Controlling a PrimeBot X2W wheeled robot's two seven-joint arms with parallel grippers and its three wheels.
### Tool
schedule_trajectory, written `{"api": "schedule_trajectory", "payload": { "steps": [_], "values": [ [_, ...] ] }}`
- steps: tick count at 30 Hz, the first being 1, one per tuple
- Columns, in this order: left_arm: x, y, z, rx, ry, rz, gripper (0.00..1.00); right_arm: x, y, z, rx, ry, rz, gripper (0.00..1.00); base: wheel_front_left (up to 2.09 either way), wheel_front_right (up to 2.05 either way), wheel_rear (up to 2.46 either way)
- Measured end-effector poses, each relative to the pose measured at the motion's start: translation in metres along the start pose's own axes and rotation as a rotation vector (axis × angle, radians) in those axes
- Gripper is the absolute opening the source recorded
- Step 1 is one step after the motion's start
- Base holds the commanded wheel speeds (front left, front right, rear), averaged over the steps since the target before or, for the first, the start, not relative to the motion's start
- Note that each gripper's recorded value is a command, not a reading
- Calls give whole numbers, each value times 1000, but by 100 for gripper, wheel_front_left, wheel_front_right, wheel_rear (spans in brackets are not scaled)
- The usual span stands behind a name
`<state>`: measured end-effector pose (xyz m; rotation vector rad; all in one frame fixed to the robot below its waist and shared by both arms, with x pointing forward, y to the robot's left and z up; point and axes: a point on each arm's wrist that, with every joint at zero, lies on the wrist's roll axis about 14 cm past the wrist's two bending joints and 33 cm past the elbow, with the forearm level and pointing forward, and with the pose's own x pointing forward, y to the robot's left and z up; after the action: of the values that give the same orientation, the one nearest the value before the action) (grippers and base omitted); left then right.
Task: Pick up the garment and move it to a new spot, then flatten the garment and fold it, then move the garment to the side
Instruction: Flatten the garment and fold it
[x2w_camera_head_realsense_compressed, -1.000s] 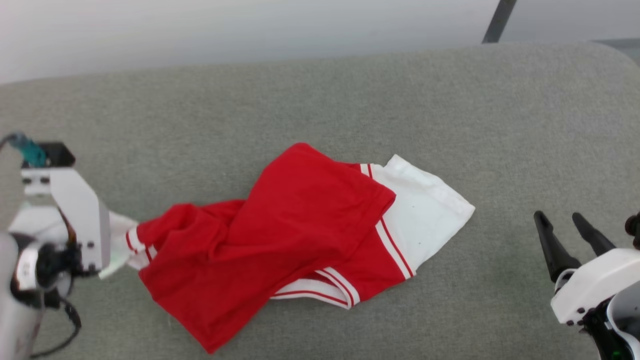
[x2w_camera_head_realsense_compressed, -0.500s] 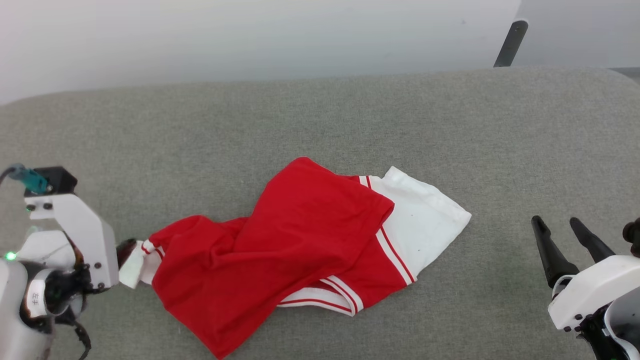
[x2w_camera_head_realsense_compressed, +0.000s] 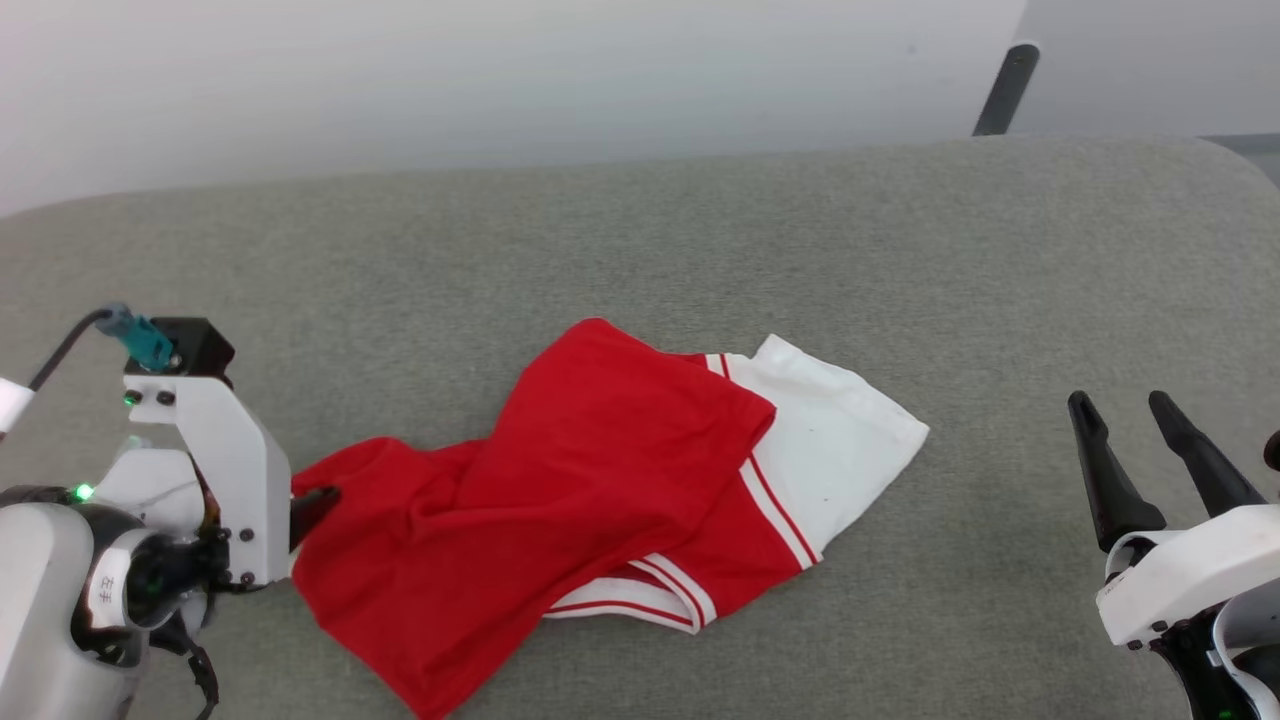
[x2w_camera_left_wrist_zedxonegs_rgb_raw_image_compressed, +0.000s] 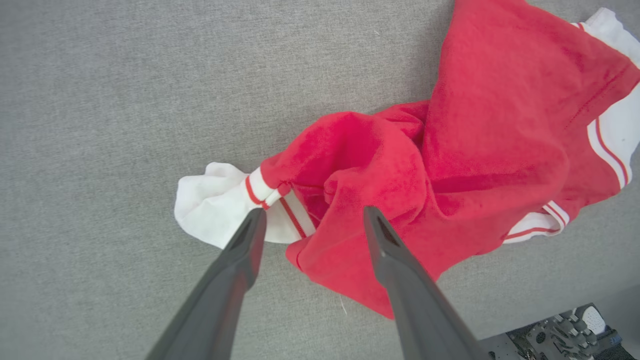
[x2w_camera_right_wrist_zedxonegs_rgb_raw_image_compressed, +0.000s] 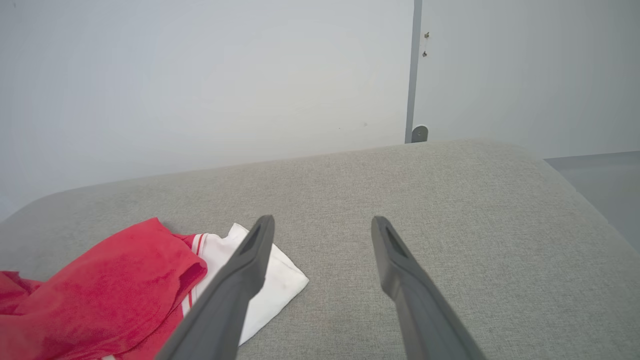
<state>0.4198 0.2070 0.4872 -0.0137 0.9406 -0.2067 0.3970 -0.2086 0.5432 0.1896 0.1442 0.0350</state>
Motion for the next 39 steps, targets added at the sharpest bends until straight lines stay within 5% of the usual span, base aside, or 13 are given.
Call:
{"api": "schedule_trajectory", "payload": {
  "steps": [14,15,16,17,24,39],
  "values": [
    [24,-14,-11,22,133,-22,100,-8,-20,1,8,-27,-57,100,0,0,0],
    [26,-14,-12,11,139,-23,81,-8,-20,0,9,-25,-59,100,0,0,0],
    [28,-16,-14,3,151,-30,48,-8,-21,0,11,-25,-61,100,0,0,0],
    [30,-18,-16,0,165,-39,0,-7,-22,-1,11,-24,-62,100,0,0,0],
    [31,-23,-14,-10,172,-68,0,-5,-22,0,12,-32,-64,100,0,0,0],
    [25,-33,86,89,-104,-79,0,2,-19,-8,18,-13,-49,100,0,0,0]
  ]
}}
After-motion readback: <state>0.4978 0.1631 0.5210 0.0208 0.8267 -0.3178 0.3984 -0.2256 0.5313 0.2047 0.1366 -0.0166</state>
